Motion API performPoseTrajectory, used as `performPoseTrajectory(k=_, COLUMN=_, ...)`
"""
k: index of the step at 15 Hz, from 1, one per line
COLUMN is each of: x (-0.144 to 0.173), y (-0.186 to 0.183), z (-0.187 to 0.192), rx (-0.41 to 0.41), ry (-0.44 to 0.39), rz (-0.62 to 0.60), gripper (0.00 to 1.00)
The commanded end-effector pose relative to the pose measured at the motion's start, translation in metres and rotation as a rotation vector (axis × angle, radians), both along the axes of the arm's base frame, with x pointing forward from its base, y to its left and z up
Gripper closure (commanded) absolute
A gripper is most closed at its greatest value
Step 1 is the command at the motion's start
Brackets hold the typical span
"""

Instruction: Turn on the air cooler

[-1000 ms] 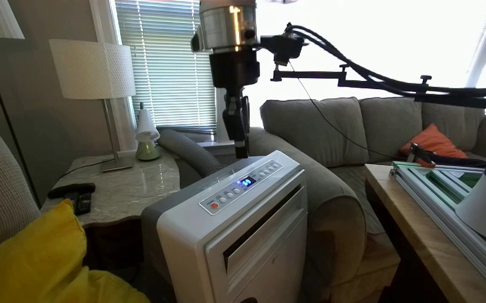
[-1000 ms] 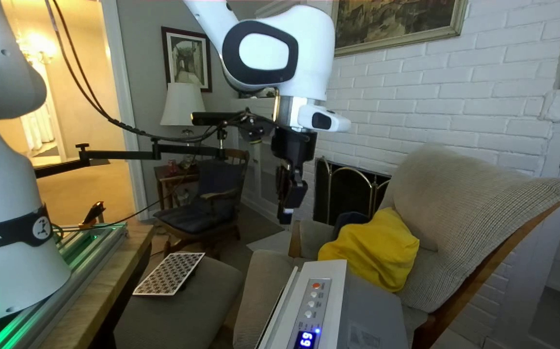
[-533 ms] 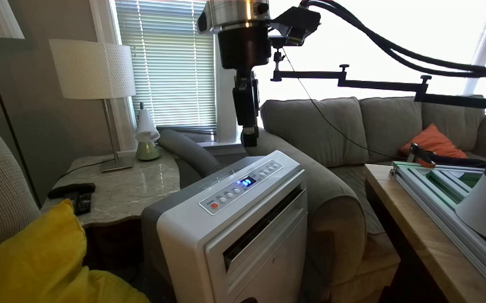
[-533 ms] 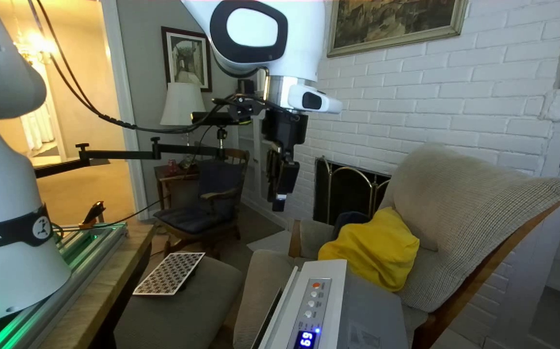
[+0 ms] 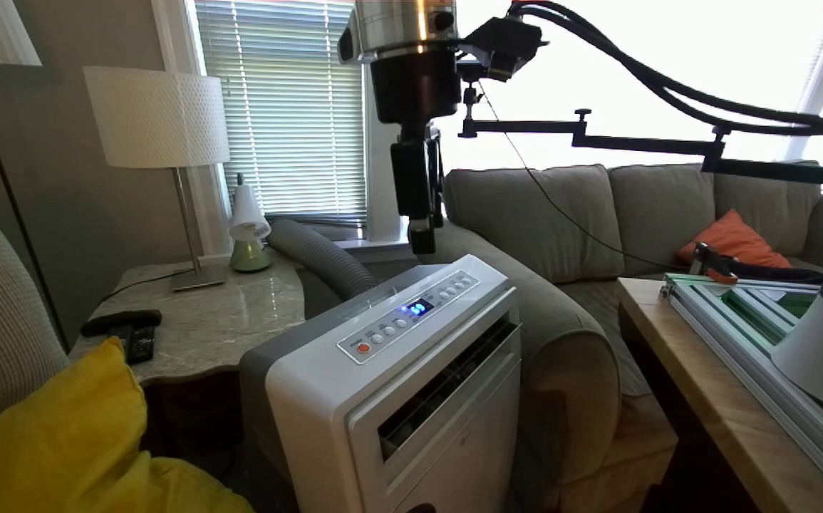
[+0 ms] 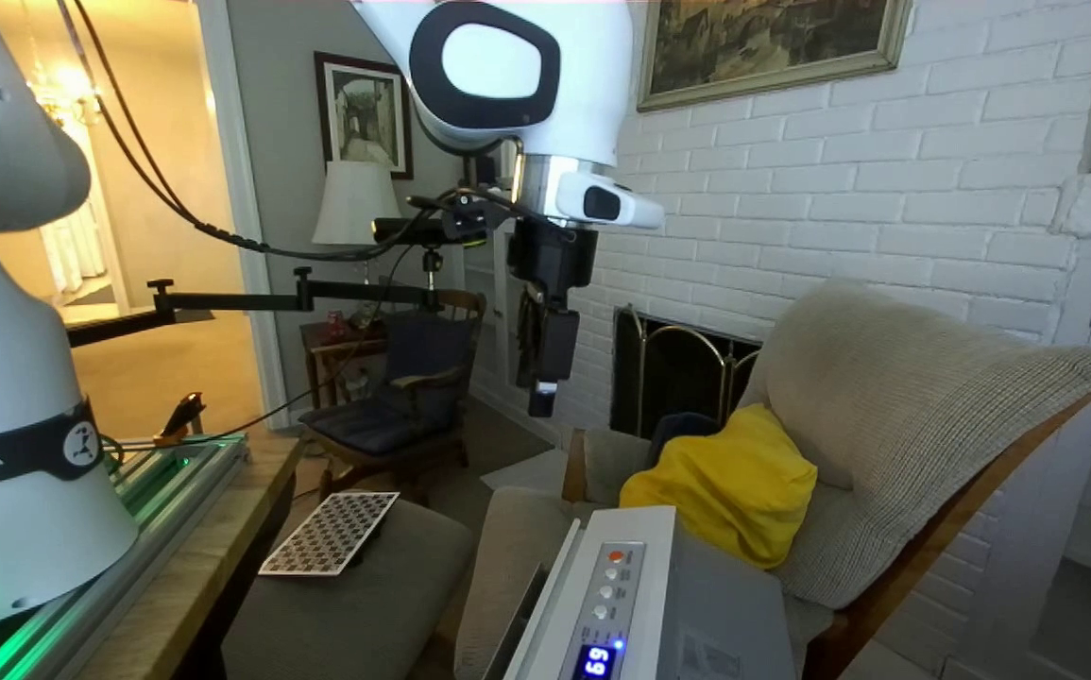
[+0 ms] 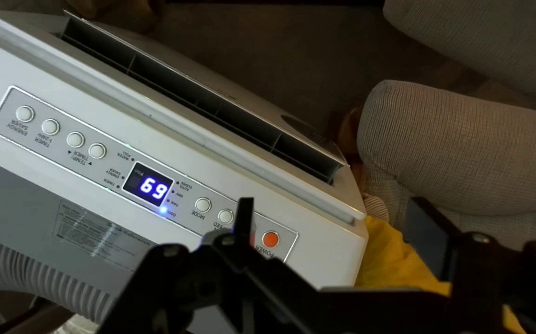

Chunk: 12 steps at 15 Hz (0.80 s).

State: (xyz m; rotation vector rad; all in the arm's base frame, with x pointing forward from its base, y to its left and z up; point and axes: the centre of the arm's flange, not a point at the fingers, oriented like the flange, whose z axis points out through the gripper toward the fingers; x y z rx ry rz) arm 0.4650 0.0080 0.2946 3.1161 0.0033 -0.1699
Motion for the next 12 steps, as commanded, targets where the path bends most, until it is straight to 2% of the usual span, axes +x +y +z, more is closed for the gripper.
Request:
performPoseTrajectory(k=1, x=-0.012, y=0.010, z=0.008, rx=-0.023, ry=0.036, rz=-0.030, gripper=0.00)
performPoseTrajectory(k=5, x=-0.028, y=0.022, z=0.021, rx=-0.048, ry=0.077, rz=-0.071, gripper=0.00)
performPoseTrajectory(k=7, x=-0.032, y=0.026, z=0.025, rx=-0.079, ry=0.071, rz=-0.123, gripper=0.00)
performPoseTrajectory(k=8, x=-0.016, y=0.020, z=0.012, rx=-0.039, ry=0.077, rz=-0.080, gripper=0.00)
performPoseTrajectory(k=12, x=-0.016, y=0.021, z=0.012, rx=-0.042, ry=0.077, rz=-0.085, gripper=0.00)
